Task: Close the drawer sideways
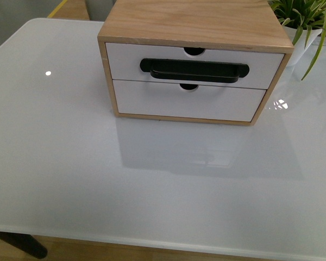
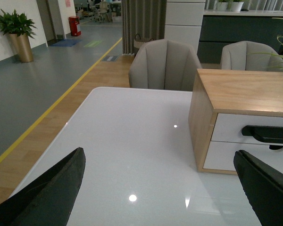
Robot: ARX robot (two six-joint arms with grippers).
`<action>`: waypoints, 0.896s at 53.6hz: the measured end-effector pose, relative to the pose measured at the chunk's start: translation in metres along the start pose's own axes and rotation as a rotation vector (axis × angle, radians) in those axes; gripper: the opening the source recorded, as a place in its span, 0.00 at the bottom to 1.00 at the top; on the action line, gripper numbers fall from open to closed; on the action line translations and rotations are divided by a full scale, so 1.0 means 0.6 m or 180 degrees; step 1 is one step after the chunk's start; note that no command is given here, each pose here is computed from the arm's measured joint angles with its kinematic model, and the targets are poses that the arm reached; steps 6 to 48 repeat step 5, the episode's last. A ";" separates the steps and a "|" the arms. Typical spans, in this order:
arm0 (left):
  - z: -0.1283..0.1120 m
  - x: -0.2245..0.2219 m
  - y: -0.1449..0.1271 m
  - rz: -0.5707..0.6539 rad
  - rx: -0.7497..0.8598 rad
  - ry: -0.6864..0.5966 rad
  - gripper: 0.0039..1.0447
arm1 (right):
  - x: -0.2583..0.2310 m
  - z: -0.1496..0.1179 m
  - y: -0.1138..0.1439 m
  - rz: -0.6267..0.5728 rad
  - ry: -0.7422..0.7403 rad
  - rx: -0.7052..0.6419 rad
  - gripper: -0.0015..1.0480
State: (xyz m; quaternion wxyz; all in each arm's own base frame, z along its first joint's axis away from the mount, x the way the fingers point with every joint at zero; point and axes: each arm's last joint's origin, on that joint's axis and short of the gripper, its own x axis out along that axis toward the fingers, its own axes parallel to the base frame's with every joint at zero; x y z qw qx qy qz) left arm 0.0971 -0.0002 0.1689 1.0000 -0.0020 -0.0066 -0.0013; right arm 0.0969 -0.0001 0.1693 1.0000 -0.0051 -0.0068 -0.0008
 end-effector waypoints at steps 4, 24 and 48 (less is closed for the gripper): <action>0.000 0.000 0.000 0.0000 0.0000 0.0000 0.92 | 0.000 0.000 0.000 0.0000 0.0000 0.0000 0.91; 0.000 0.000 0.000 0.0000 0.0000 0.0000 0.92 | 0.000 0.000 0.000 0.0000 0.0000 0.0000 0.91; 0.000 0.000 0.000 0.0000 0.0000 0.0000 0.92 | 0.000 0.000 0.000 0.0000 0.0000 0.0000 0.91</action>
